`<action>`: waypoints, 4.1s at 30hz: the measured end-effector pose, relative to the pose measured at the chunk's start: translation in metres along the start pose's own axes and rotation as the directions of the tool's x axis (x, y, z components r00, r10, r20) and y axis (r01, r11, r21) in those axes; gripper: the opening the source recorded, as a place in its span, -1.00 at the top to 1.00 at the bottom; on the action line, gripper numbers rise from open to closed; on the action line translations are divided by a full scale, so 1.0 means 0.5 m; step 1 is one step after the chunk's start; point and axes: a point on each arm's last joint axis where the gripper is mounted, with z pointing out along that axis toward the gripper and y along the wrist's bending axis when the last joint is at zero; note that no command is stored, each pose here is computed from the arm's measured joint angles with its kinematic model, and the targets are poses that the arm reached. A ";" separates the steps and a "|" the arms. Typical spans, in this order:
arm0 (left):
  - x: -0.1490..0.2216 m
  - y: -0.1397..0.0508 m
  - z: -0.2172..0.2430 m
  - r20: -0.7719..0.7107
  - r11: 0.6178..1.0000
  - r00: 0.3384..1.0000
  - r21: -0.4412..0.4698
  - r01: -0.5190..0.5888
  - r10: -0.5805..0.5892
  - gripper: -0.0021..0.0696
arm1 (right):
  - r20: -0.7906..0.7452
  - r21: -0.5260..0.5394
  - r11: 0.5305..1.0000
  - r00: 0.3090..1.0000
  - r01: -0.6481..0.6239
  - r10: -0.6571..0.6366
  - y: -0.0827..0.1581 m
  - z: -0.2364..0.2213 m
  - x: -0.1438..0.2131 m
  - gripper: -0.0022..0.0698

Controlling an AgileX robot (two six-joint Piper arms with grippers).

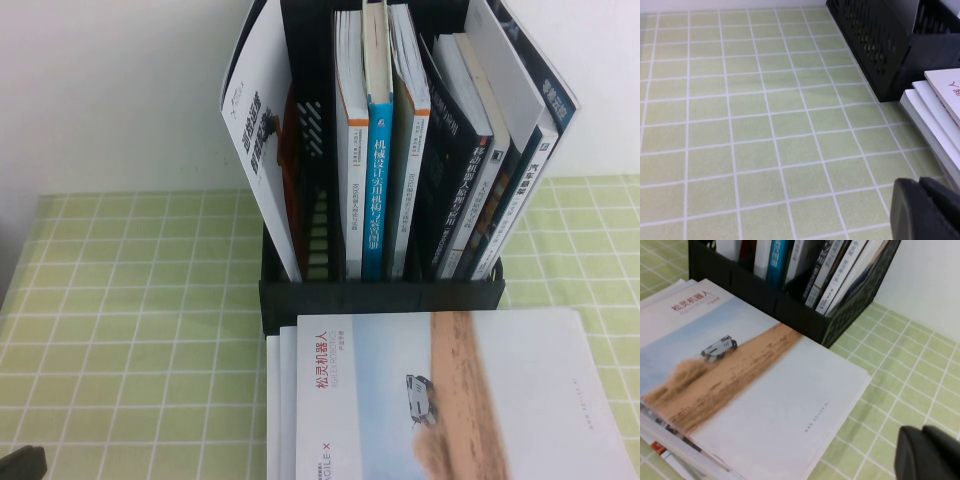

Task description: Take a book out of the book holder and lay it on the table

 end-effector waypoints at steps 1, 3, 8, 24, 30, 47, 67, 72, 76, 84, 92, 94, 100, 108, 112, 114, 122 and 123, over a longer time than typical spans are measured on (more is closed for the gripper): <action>0.000 0.000 0.000 0.000 1.000 1.000 0.000 0.000 0.000 0.95 | -0.003 0.002 1.000 1.000 -0.001 0.001 -0.001 0.000 0.001 0.95; 0.000 0.000 0.000 0.000 1.000 1.000 0.000 0.000 0.000 0.95 | -0.003 0.002 1.000 1.000 -0.001 0.001 -0.001 -0.001 0.001 0.94; 0.010 -0.001 -0.005 0.024 1.000 1.000 0.005 0.006 -0.006 0.95 | -0.005 0.003 1.000 1.000 -0.001 0.001 -0.001 -0.001 0.002 0.94; 0.119 0.030 0.014 0.113 0.984 0.983 -0.119 -0.130 0.144 0.95 | -0.007 0.004 1.000 1.000 -0.003 0.003 -0.001 -0.001 0.002 0.95; 0.110 0.041 0.015 0.167 0.957 0.955 -0.198 -0.211 0.245 0.95 | -0.007 0.004 1.000 1.000 -0.003 0.003 -0.001 -0.001 0.002 0.95; 0.103 0.042 0.014 0.201 0.955 0.948 -0.217 -0.202 0.247 0.95 | -0.007 0.004 1.000 1.000 -0.003 0.003 -0.001 -0.001 0.002 0.95; 0.103 0.042 0.014 0.202 0.955 0.948 -0.217 -0.202 0.246 0.95 | 0.213 0.017 0.994 0.972 -0.107 0.101 0.016 0.007 -0.018 0.95; 0.103 0.042 0.014 0.202 0.955 0.948 -0.217 -0.202 0.246 0.95 | 0.315 0.122 0.936 0.907 -0.330 0.279 0.026 0.039 0.014 0.95; 0.103 0.042 0.014 0.202 0.955 0.948 -0.217 -0.202 0.246 0.95 | 0.340 0.236 0.857 0.865 -0.458 0.369 0.024 0.064 0.060 0.95; 0.103 0.042 0.014 0.202 0.956 0.948 -0.216 -0.201 0.245 0.95 | 0.437 0.389 0.750 0.824 -0.535 0.361 0.020 0.078 0.112 0.95; 0.103 0.042 0.014 0.202 0.955 0.948 -0.218 -0.200 0.244 0.95 | 0.439 0.430 0.746 0.840 -0.509 0.319 0.018 0.077 0.112 0.95; 0.103 0.042 0.014 0.202 0.955 0.948 -0.218 -0.200 0.244 0.95 | 0.430 0.438 0.752 0.849 -0.492 0.305 0.018 0.077 0.112 0.95; 0.103 0.042 0.014 0.202 0.955 0.948 -0.218 -0.200 0.244 0.95 | 0.377 0.469 0.772 0.888 -0.429 0.264 0.022 0.076 0.119 0.95; 0.103 0.042 0.014 0.202 0.955 0.948 -0.218 -0.200 0.244 0.95 | 0.200 0.477 0.787 0.920 -0.392 0.337 0.034 0.085 0.151 0.95; 0.103 0.042 0.013 0.202 0.955 0.948 -0.218 -0.199 0.244 0.95 | 0.089 0.472 0.788 0.910 -0.396 0.404 0.043 0.089 0.172 0.95; 0.103 0.042 0.013 0.202 0.955 0.948 -0.218 -0.199 0.244 0.95 | 0.079 0.470 0.787 0.907 -0.399 0.413 0.045 0.089 0.174 0.95; 0.103 0.042 0.013 0.202 0.955 0.948 -0.218 -0.199 0.244 0.95 | 0.077 0.467 0.786 0.904 -0.405 0.420 0.046 0.090 0.175 0.95; 0.103 0.042 0.013 0.202 0.955 0.948 -0.218 -0.199 0.244 0.95 | 0.077 0.467 0.786 0.904 -0.405 0.420 0.046 0.090 0.175 0.95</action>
